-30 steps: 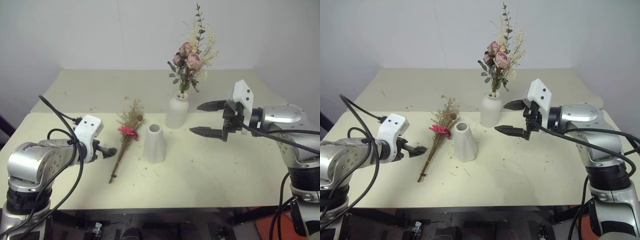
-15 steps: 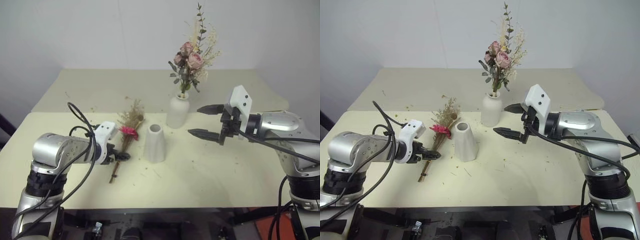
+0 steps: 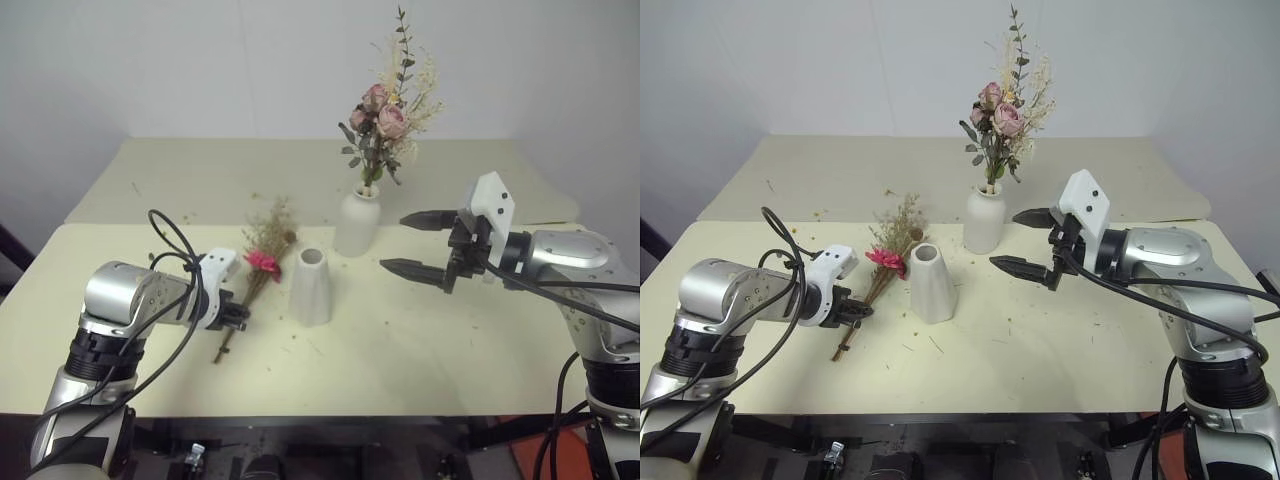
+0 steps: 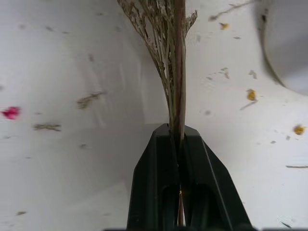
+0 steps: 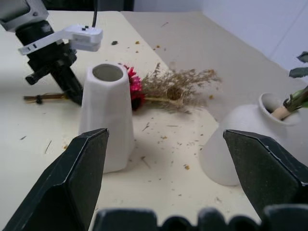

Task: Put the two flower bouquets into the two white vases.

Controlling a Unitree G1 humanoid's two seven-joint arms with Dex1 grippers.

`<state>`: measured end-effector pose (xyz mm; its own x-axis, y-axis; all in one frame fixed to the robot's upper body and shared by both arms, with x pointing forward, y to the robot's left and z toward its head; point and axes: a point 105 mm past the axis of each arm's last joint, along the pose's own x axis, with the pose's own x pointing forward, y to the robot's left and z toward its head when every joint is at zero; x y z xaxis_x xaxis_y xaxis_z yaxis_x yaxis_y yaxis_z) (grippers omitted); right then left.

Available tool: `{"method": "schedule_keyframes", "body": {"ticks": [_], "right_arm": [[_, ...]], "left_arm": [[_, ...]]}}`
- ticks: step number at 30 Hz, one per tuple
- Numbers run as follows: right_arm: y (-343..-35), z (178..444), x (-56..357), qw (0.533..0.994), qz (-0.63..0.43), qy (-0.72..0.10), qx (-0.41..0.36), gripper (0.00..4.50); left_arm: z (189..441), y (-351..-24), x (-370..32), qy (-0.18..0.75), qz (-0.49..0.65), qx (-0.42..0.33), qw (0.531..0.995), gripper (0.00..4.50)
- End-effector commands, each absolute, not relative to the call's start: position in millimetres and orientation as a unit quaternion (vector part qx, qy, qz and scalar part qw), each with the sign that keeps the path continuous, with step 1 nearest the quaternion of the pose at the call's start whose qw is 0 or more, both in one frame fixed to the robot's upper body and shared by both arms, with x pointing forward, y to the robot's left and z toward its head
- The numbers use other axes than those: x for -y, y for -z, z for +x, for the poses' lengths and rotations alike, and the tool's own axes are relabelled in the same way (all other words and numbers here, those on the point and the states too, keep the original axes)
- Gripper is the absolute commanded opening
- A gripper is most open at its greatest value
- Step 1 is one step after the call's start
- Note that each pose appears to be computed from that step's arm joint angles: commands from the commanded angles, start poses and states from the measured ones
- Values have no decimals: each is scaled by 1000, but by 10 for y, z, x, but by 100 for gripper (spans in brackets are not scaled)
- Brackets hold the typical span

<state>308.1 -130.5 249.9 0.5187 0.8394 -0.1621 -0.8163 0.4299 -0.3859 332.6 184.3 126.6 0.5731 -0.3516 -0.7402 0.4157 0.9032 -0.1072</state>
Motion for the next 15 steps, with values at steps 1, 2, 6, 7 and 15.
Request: {"method": "schedule_keyframes", "body": {"ticks": [1, 2, 6, 7, 15], "right_arm": [[-2651, 2997, 1333, 840, -224, -491, 56, 450], [-2656, 2985, 1342, 839, -225, -492, 57, 450], [-2691, 2913, 1373, 835, -223, -498, 69, 450], [-2698, 2884, 1378, 833, -221, -503, 72, 450], [-2659, 2802, 1369, 830, -218, -505, 90, 450]], "left_arm": [[3500, -1615, -1913, 187, 39, -319, 928, 2], [3555, -1783, -1951, 174, 34, -274, 945, 2], [3575, -2614, -2044, 166, -15, -50, 985, 2], [3540, -2836, -2048, 171, -24, 11, 985, 2], [3172, -3599, -1918, 349, -119, 268, 890, 2]]}}
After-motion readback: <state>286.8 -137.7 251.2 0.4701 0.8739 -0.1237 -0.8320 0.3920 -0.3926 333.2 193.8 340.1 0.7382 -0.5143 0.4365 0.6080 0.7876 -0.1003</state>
